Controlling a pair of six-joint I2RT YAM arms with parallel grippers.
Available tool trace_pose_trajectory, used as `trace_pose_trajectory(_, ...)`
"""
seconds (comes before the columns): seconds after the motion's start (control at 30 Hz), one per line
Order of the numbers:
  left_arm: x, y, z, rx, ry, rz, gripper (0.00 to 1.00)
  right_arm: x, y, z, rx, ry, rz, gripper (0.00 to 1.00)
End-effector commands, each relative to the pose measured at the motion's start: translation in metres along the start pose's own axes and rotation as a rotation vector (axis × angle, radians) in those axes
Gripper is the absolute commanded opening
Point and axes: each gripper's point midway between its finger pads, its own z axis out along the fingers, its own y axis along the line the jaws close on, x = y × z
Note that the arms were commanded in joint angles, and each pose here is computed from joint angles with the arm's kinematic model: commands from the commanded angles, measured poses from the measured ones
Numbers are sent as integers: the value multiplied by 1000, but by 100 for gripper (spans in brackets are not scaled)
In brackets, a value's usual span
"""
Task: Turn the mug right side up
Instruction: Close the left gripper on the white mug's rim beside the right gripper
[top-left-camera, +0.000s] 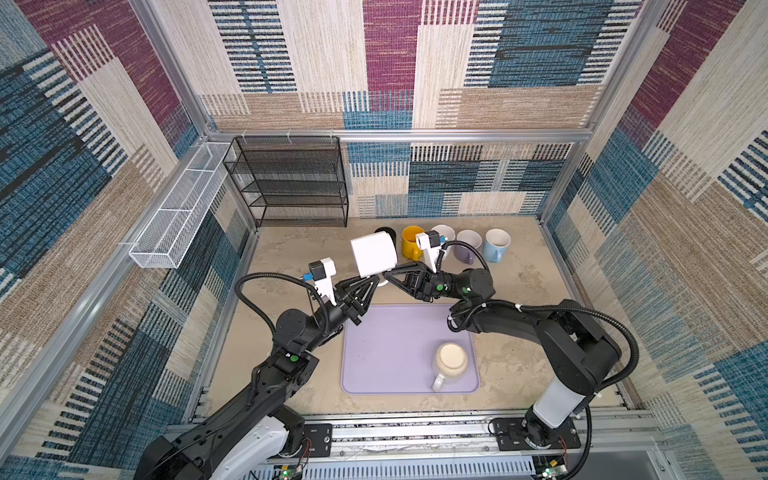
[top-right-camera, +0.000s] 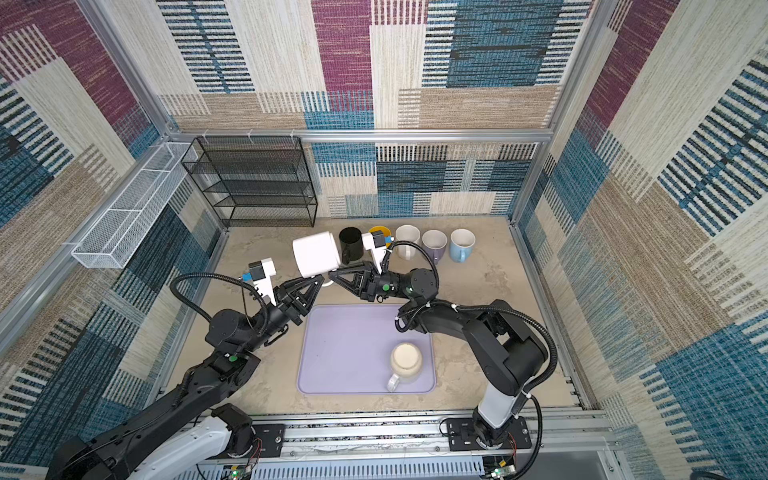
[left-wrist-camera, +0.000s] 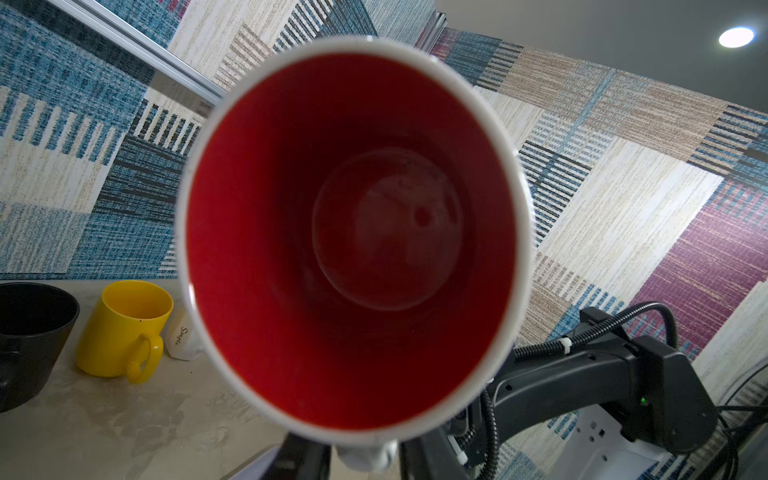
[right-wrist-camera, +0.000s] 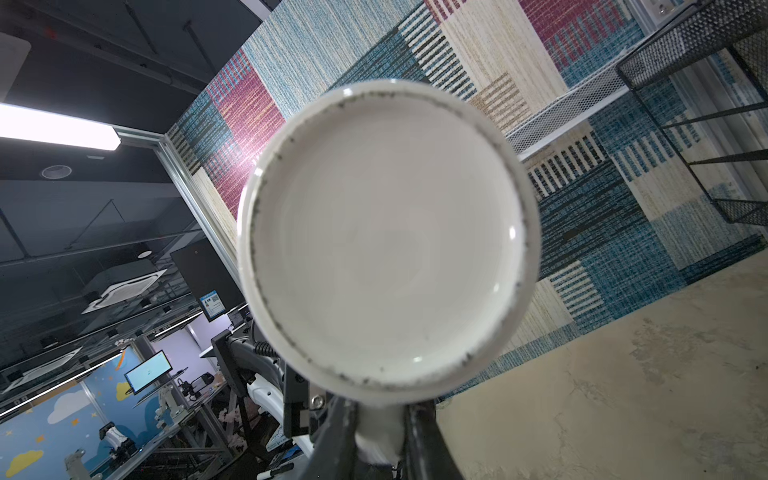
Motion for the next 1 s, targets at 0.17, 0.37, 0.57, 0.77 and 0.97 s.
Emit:
trace_pose_trajectory(0.17,-22,-22,0,80,-69,43,24,-1,21,1,-88,11,-70,0)
trace_pose_trajectory(0.37,-23,-26,0,100,-70,44,19,0,20,1,-90,18,-65,0)
trace_pose_trajectory(0.57,-23,-27,0,99,-64,39,8,0,19,1,-85,20,-60,0)
trace_pose_trajectory(0.77,-23,-25,-1,86,-67,38,0,1,18,2,-78,23,-63,0)
trace_pose_trajectory(0.97,-24,-26,-3,84,-67,43,0,1,16,2,-69,29,-63,0)
